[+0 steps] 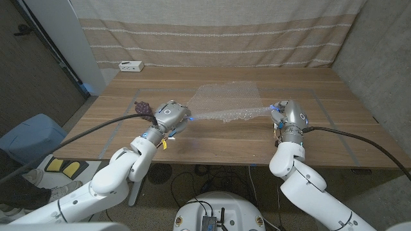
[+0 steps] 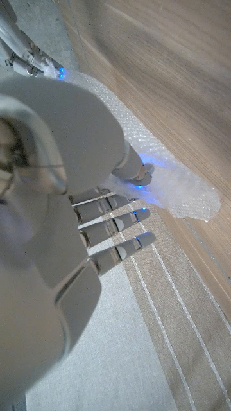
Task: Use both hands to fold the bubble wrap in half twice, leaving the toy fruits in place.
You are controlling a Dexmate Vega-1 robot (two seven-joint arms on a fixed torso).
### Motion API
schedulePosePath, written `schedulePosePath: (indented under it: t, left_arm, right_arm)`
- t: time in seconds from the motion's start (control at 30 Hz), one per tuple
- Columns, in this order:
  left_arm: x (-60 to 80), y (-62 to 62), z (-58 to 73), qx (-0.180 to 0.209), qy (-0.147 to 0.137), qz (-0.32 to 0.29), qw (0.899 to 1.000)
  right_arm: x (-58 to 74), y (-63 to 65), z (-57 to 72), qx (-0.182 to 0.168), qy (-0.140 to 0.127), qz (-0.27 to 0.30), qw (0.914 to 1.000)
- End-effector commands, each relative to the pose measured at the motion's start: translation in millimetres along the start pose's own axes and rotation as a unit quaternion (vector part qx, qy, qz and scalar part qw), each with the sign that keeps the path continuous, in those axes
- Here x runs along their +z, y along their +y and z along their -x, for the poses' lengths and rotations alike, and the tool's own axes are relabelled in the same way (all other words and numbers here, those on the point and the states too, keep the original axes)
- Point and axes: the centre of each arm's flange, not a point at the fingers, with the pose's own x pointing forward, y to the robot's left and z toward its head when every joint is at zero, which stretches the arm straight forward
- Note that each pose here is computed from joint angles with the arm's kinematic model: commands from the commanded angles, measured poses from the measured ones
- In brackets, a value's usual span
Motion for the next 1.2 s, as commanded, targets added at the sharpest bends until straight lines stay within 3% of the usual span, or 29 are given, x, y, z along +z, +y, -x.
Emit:
schedulePosePath:
  t: [0.03, 0.23, 0.47, 0.67, 0.9, 1.2]
  left_arm:
    - [-6.4, 31.4, -1.9, -0.027, -0.030, 0.080, 0.996]
    - [-16.5, 43.1, -4.8, -0.032, -0.036, 0.126, 0.991]
    - [-21.7, 58.1, -7.5, -0.011, -0.012, 0.069, 0.997]
    - [-28.1, 62.6, -17.3, -0.004, -0.001, 0.051, 0.999]
    - [-37.3, 67.2, -38.4, 0.000, 0.003, 0.034, 0.999]
    - [-50.9, 64.9, -74.6, -0.007, 0.012, 0.027, 1.000]
  right_arm:
    - [-0.7, -22.9, 17.3, -0.040, -0.015, -0.035, 0.9985]
    - [5.7, -25.8, 6.8, -0.056, -0.037, -0.044, 0.9967]
    - [12.8, -18.6, -12.9, -0.047, -0.052, -0.042, 0.9966]
    - [18.7, -10.5, -32.4, -0.041, -0.061, -0.045, 0.9963]
    - [25.3, 2.2, -58.8, -0.036, -0.071, -0.048, 0.9957]
    - [34.6, 16.7, -94.1, -0.038, -0.079, -0.046, 0.9951]
